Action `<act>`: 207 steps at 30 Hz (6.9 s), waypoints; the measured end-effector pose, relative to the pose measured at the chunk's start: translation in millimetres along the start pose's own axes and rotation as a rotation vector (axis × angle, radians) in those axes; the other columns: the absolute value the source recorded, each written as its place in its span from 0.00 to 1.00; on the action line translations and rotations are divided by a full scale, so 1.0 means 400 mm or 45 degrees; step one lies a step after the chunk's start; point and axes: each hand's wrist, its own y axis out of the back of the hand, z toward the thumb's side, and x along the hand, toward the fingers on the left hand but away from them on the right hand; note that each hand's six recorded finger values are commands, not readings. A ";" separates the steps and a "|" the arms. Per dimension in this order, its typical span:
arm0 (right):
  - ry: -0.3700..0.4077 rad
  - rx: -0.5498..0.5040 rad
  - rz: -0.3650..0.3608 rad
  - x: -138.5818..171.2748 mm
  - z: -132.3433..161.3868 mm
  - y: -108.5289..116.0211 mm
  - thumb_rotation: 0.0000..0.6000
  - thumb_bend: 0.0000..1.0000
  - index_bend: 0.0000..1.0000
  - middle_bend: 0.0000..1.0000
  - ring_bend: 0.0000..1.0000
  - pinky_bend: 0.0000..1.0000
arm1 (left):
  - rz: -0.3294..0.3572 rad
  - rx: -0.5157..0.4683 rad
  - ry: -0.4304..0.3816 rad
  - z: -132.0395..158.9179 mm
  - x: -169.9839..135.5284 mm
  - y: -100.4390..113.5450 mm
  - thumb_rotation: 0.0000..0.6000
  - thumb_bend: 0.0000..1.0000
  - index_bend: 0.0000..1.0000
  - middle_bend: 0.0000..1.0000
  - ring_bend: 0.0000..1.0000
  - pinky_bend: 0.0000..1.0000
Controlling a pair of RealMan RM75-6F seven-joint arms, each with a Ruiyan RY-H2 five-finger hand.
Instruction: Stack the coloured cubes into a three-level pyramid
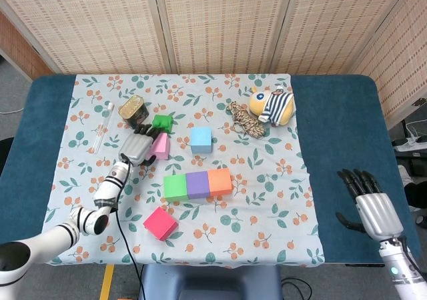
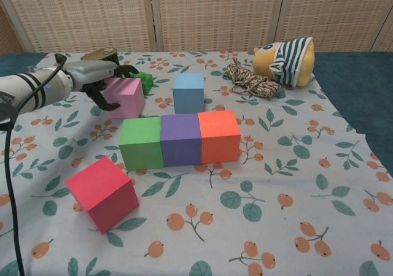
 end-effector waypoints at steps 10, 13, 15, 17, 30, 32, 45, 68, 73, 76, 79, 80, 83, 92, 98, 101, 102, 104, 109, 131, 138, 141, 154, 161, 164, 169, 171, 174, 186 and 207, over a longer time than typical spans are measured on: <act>0.009 0.003 0.017 0.000 0.004 -0.007 0.88 0.20 0.00 0.05 0.00 0.06 | 0.103 0.017 -0.001 -0.001 0.002 0.032 1.00 0.40 0.00 0.52 0.16 0.08; 0.015 0.003 0.021 0.001 0.007 -0.009 0.88 0.20 0.00 0.05 0.00 0.06 | 0.122 0.005 -0.026 0.009 -0.008 0.045 1.00 0.40 0.00 0.57 0.19 0.08; 0.018 -0.001 0.019 0.002 0.009 -0.008 0.88 0.20 0.00 0.05 0.00 0.06 | 0.133 -0.010 -0.054 0.021 -0.022 0.055 1.00 0.40 0.00 0.60 0.21 0.08; 0.021 -0.006 0.013 0.004 0.010 -0.005 0.88 0.20 0.00 0.05 0.00 0.06 | 0.138 -0.029 -0.085 0.034 -0.040 0.063 1.00 0.40 0.00 0.62 0.22 0.08; 0.081 -0.030 0.032 0.021 0.028 -0.006 0.88 0.20 0.00 0.05 0.00 0.06 | 0.141 -0.161 -0.308 0.182 -0.253 0.162 1.00 0.40 0.00 0.68 0.26 0.08; 0.091 -0.037 0.037 0.024 0.030 -0.005 0.88 0.20 0.00 0.05 0.00 0.06 | 0.134 -0.168 -0.306 0.192 -0.276 0.171 1.00 0.40 0.00 0.68 0.26 0.08; 0.118 -0.065 0.041 0.033 0.028 0.005 0.88 0.21 0.00 0.05 0.00 0.06 | 0.144 -0.076 -0.276 0.255 -0.315 0.163 1.00 0.40 0.00 0.75 0.30 0.08; 0.143 -0.068 0.069 0.037 0.034 -0.002 0.88 0.21 0.00 0.05 0.00 0.06 | 0.113 -0.014 -0.239 0.316 -0.299 0.104 1.00 0.40 0.00 0.78 0.31 0.07; 0.143 -0.066 0.080 0.034 0.034 -0.006 0.88 0.21 0.00 0.05 0.00 0.06 | 0.100 -0.016 -0.224 0.321 -0.293 0.101 1.00 0.40 0.00 0.78 0.31 0.07; 0.145 -0.065 0.081 0.034 0.035 -0.006 0.88 0.21 0.00 0.05 0.00 0.06 | 0.103 -0.002 -0.220 0.324 -0.292 0.100 1.00 0.40 0.00 0.77 0.31 0.07; 0.145 -0.065 0.079 0.035 0.035 -0.005 0.88 0.21 0.00 0.05 0.00 0.06 | 0.091 0.002 -0.211 0.323 -0.289 0.095 1.00 0.40 0.00 0.75 0.31 0.07; 0.145 -0.066 0.079 0.035 0.035 -0.005 0.88 0.21 0.00 0.05 0.00 0.06 | 0.088 0.007 -0.210 0.324 -0.288 0.094 1.00 0.39 0.00 0.73 0.31 0.07; 0.144 -0.066 0.078 0.035 0.036 -0.005 0.88 0.21 0.00 0.05 0.00 0.06 | 0.078 0.021 -0.207 0.326 -0.285 0.091 1.00 0.39 0.00 0.69 0.30 0.07; 0.145 -0.065 0.084 0.034 0.035 -0.007 0.88 0.21 0.00 0.05 0.00 0.06 | 0.082 0.042 -0.199 0.328 -0.286 0.095 1.00 0.39 0.00 0.66 0.29 0.07; 0.143 -0.065 0.081 0.034 0.035 -0.006 0.88 0.21 0.00 0.05 0.00 0.06 | 0.077 0.055 -0.188 0.326 -0.287 0.093 1.00 0.39 0.00 0.65 0.29 0.07; 0.144 -0.063 0.083 0.034 0.036 -0.007 0.88 0.21 0.00 0.05 0.00 0.06 | 0.074 0.062 -0.190 0.328 -0.290 0.092 1.00 0.39 0.00 0.65 0.29 0.07; 0.145 -0.062 0.085 0.034 0.036 -0.008 0.88 0.21 0.00 0.05 0.00 0.06 | 0.073 0.063 -0.191 0.328 -0.291 0.092 1.00 0.39 0.00 0.65 0.29 0.07; 0.146 -0.062 0.088 0.034 0.037 -0.009 0.88 0.21 0.00 0.05 0.00 0.06 | 0.072 0.065 -0.192 0.329 -0.293 0.093 1.00 0.39 0.00 0.64 0.29 0.07; 0.144 -0.062 0.088 0.034 0.036 -0.009 0.88 0.21 0.00 0.05 0.00 0.06 | 0.070 0.066 -0.195 0.333 -0.294 0.092 1.00 0.39 0.00 0.61 0.28 0.07; 0.146 -0.059 0.095 0.034 0.038 -0.011 0.88 0.22 0.00 0.05 0.00 0.06 | 0.063 0.074 -0.199 0.340 -0.292 0.094 1.00 0.37 0.00 0.30 0.24 0.08; 0.145 -0.060 0.096 0.034 0.038 -0.011 0.88 0.22 0.00 0.05 0.00 0.06 | 0.057 0.084 -0.205 0.345 -0.291 0.095 1.00 0.37 0.00 0.11 0.21 0.09; 0.144 -0.060 0.095 0.034 0.037 -0.010 0.88 0.22 0.00 0.05 0.00 0.06 | 0.056 0.074 -0.209 0.347 -0.292 0.097 1.00 0.37 0.00 0.04 0.20 0.09; 0.143 -0.060 0.096 0.034 0.038 -0.011 0.88 0.22 0.00 0.05 0.00 0.06 | 0.062 0.056 -0.220 0.352 -0.292 0.106 1.00 0.37 0.00 0.00 0.20 0.11; 0.143 -0.063 0.092 0.035 0.037 -0.009 0.88 0.23 0.00 0.05 0.00 0.06 | 0.031 0.049 -0.226 0.355 -0.297 0.101 1.00 0.37 0.00 0.00 0.19 0.11; 0.143 -0.064 0.093 0.035 0.037 -0.008 0.88 0.23 0.00 0.05 0.00 0.06 | 0.021 0.052 -0.228 0.357 -0.298 0.101 1.00 0.36 0.00 0.00 0.17 0.11; 0.144 -0.063 0.095 0.035 0.037 -0.009 0.88 0.23 0.00 0.05 0.00 0.06 | 0.031 0.037 -0.239 0.362 -0.298 0.106 1.00 0.35 0.00 0.00 0.10 0.11; 0.144 -0.061 0.096 0.035 0.037 -0.010 0.88 0.23 0.00 0.05 0.00 0.06 | 0.040 0.035 -0.245 0.364 -0.298 0.109 1.00 0.35 0.00 0.00 0.07 0.11; 0.144 -0.059 0.096 0.035 0.037 -0.010 0.88 0.23 0.00 0.05 0.00 0.06 | 0.051 0.055 -0.247 0.360 -0.296 0.109 1.00 0.36 0.00 0.00 0.02 0.10; 0.138 -0.059 0.085 0.036 0.036 -0.007 0.88 0.23 0.00 0.05 0.00 0.06 | 0.100 0.023 -0.331 0.368 -0.337 0.148 1.00 0.36 0.00 0.00 0.00 0.09; 0.203 0.029 -0.023 -0.046 0.095 0.050 0.88 0.23 0.00 0.05 0.00 0.06 | 0.186 -0.091 0.033 -0.117 -0.477 0.045 1.00 0.35 0.00 0.00 0.00 0.03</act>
